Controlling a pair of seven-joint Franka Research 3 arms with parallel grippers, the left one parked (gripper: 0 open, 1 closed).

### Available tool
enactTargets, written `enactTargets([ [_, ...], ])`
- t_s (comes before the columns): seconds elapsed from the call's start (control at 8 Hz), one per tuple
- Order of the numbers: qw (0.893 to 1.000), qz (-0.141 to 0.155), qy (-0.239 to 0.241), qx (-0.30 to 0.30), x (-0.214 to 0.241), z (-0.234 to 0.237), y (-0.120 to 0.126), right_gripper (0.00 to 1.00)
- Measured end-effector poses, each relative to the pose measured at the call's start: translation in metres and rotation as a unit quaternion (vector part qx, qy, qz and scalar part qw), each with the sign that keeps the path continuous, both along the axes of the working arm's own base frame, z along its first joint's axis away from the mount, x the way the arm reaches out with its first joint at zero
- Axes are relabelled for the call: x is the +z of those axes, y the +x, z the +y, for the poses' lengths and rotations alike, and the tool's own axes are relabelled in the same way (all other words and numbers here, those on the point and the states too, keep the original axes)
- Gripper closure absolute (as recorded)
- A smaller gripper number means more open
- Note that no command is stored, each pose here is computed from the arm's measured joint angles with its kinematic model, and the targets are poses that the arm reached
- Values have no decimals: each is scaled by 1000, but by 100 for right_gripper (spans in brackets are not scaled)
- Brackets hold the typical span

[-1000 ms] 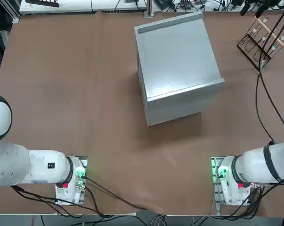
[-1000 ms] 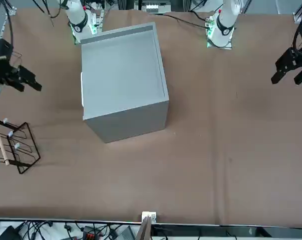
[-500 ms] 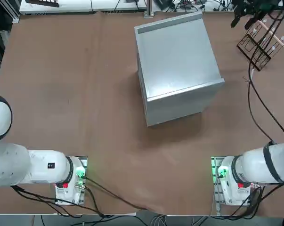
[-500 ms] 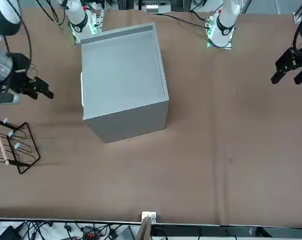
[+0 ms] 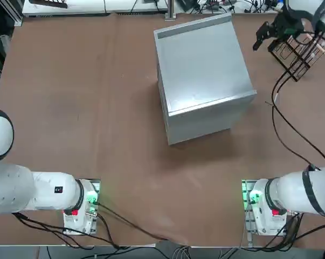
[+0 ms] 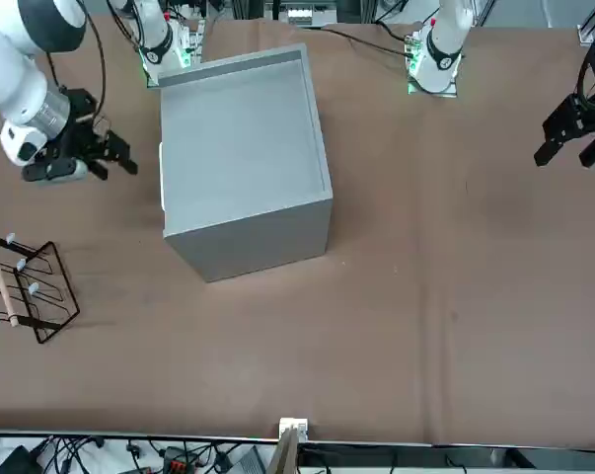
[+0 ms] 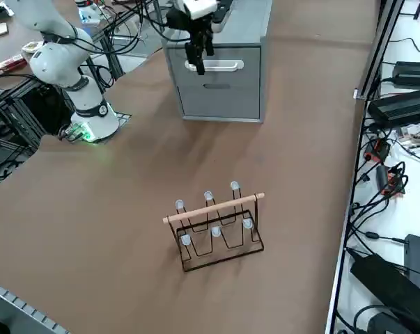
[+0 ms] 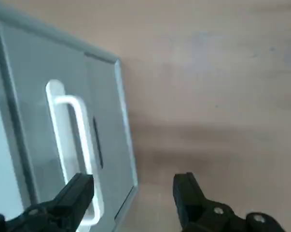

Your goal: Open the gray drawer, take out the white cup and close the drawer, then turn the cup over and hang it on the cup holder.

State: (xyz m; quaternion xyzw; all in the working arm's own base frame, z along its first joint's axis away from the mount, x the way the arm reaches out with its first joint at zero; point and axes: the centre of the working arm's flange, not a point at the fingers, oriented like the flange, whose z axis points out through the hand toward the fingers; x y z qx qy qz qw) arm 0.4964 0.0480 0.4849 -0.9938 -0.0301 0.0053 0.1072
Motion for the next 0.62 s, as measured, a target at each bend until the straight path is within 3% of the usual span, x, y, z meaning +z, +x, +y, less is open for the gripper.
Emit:
enactTargets([
  [0.38, 998, 14, 45, 30, -22, -1, -13, 0],
  [0.62, 994, 5, 87, 64, -29, -4, -15, 0],
])
